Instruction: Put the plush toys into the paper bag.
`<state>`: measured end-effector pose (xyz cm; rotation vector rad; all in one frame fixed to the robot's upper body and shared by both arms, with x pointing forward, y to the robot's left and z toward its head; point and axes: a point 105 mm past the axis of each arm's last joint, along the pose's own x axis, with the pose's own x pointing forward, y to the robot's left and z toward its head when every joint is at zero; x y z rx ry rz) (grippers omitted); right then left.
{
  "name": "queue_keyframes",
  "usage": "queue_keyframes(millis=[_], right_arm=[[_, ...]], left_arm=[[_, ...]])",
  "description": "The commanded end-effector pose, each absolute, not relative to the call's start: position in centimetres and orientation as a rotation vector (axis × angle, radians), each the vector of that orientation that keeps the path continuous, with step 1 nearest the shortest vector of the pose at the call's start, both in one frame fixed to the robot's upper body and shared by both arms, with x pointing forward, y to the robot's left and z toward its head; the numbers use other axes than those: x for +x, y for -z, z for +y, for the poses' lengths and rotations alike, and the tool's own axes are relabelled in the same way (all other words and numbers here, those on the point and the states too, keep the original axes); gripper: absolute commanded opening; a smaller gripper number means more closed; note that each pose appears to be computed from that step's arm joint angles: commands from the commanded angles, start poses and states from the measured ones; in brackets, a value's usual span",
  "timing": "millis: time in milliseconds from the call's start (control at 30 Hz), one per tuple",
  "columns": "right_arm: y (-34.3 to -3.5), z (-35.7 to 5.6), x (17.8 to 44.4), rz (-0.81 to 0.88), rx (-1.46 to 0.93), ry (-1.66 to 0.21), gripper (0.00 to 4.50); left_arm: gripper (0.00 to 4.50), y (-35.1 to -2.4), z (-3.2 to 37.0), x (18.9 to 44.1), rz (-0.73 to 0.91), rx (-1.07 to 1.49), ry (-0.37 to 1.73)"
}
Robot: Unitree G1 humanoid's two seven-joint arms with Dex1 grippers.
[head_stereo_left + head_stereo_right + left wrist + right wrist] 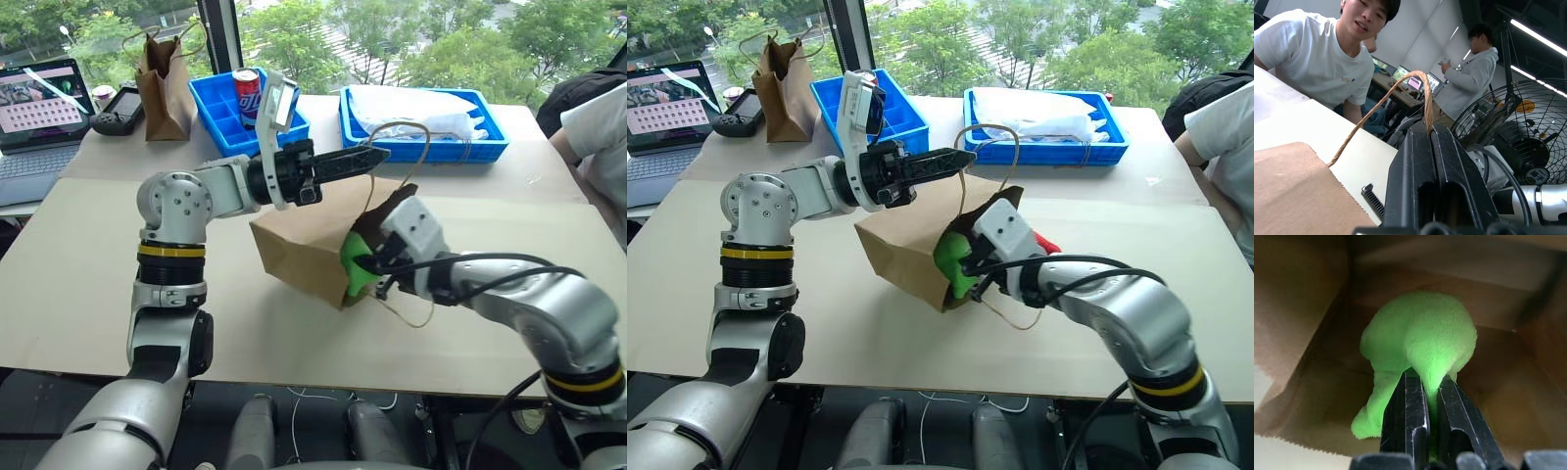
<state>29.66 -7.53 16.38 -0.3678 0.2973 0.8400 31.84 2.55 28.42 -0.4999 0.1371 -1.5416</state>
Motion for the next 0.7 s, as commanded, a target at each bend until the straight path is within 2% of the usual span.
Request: queue_keyframes(millis=[33,267,467,600,700], right_arm=[[-16.8,-7.0,32.1,0.187,-0.224,-0.746,0.06],[-16.5,-7.8,31.5,0.188,-0.056,-0.714,2.32],[-18.3,-12.0,29.9,0.157,0.01,-0.625,4.38],[-19.2,-15.2,28.8,0.159,-0.008,-0.569,4.45],[-20.1,-19.0,29.0,0.159,-0.08,-0.467,4.45]], left_arm=[[0.0,-29.0,2.8,30.9,0.104,-0.484,1.566],[0.0,-27.8,3.7,30.7,0.139,-0.456,1.533],[0.0,-27.0,4.7,31.0,0.162,-0.436,1.497],[0.0,-26.8,4.9,31.1,0.169,-0.426,1.489],[0.0,-26.6,4.8,31.1,0.173,-0.423,1.492]])
